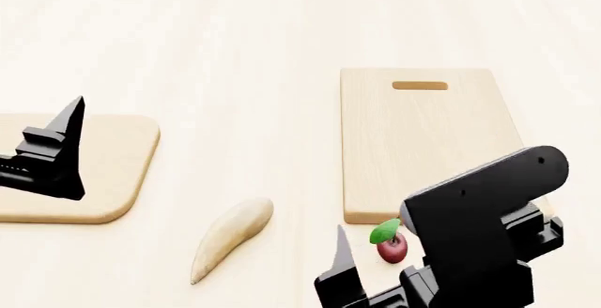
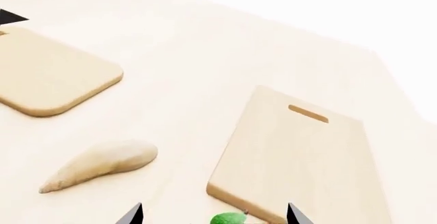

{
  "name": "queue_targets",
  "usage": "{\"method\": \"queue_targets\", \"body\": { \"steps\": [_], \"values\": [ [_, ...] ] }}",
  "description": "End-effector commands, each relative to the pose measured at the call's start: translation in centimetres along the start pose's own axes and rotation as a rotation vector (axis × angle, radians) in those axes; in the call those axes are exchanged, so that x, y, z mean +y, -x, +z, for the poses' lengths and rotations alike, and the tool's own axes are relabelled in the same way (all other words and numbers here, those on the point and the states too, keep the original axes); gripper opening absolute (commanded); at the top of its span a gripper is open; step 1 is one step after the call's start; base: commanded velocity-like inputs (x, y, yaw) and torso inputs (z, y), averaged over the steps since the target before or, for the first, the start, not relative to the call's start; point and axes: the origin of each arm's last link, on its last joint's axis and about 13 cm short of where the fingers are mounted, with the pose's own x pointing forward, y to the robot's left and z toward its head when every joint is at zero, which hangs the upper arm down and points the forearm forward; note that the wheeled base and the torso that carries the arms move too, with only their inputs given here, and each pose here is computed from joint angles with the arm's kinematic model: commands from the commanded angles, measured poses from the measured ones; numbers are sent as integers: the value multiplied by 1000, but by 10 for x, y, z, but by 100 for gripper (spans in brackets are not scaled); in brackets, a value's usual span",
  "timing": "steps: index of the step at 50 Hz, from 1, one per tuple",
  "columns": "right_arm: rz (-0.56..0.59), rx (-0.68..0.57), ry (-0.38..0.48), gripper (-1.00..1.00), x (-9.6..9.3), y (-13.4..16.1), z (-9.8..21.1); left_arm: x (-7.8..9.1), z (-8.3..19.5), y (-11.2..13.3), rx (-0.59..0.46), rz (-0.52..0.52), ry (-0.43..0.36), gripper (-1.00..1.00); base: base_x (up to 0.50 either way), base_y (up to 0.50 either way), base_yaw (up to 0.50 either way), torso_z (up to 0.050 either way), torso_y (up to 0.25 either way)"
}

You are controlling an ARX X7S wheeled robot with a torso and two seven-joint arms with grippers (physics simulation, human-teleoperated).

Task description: Place the cherry and the sweet potato on separate cutting boards.

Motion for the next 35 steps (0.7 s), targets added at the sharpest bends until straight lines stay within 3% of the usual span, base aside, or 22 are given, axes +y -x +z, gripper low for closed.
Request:
{"method": "queue_targets", "body": {
  "steps": [1, 35],
  "values": [
    [-17, 37, -15, 100, -3, -17, -9, 0, -7, -1, -6, -1, 16, 100, 0, 0, 0, 0, 0],
    [-35, 158, -100, 100, -12, -66, -38, -1, -15, 0, 15, -11, 17, 100, 0, 0, 0, 0, 0]
  ]
}}
